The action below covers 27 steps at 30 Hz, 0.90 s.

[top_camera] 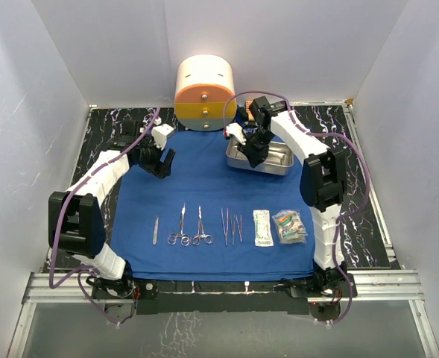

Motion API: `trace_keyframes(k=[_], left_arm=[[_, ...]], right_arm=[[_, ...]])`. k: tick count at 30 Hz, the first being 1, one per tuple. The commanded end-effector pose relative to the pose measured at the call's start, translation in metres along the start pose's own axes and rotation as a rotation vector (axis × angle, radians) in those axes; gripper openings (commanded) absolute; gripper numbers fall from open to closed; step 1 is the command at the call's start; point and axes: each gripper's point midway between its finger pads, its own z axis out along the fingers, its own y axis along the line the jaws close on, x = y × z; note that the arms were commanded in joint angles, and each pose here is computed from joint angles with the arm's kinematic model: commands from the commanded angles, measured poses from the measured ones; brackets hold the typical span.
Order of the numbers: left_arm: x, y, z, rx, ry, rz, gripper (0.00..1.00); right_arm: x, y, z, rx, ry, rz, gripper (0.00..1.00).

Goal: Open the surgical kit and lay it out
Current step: Adjust the container in the surgical kit.

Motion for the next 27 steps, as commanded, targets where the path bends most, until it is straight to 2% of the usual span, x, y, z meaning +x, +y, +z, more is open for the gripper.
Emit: trace_keyframes(k=[1,3,4,6,9,11,16,22,27], left_arm=[[-0.010,-0.004,-0.013,0.015,-0.048,-0.003,0.76],[-0.011,-0.004,-0.013,0.017,-0.049,-0.006,0.76],[-0.011,-0.004,-0.013,0.017,-0.051,-0.005,0.76],[-0.010,-0.004,-0.013,0.015,-0.051,-0.004,0.76],[-0.007,-0.005,-0.011,0.018,-0.047,-0.007,0.76],[-0.007,-0.005,-0.013,0.020,-0.050,-0.007,0.77],[-0.006,-0.004,-0.014,0.016,-0.052,-0.006,0.77],[-0.007,-0.005,-0.014,0.025,-0.057,-0.014,0.77],[-0.007,-0.005,-0.014,0.024,-0.061,-0.015,0.78]], right_arm=[[-0.023,0.002,-0.037,0.090,-0.056,-0.072,0.00],[-0.006,-0.012,-0.032,0.141,-0.006,-0.033,0.00],[-0.007,-0.007,-0.030,0.109,-0.010,-0.019,0.00],[-0.024,0.014,-0.027,0.012,-0.068,-0.029,0.00],[-0.016,0.006,-0.027,0.097,-0.038,-0.045,0.00],[-0.011,-0.002,-0.029,0.126,-0.063,-0.016,0.00],[-0.033,0.025,-0.039,0.005,-0.148,0.038,0.00],[-0.030,0.030,-0.042,0.058,-0.141,0.050,0.00],[-0.037,0.039,-0.044,0.012,-0.180,0.025,0.00]])
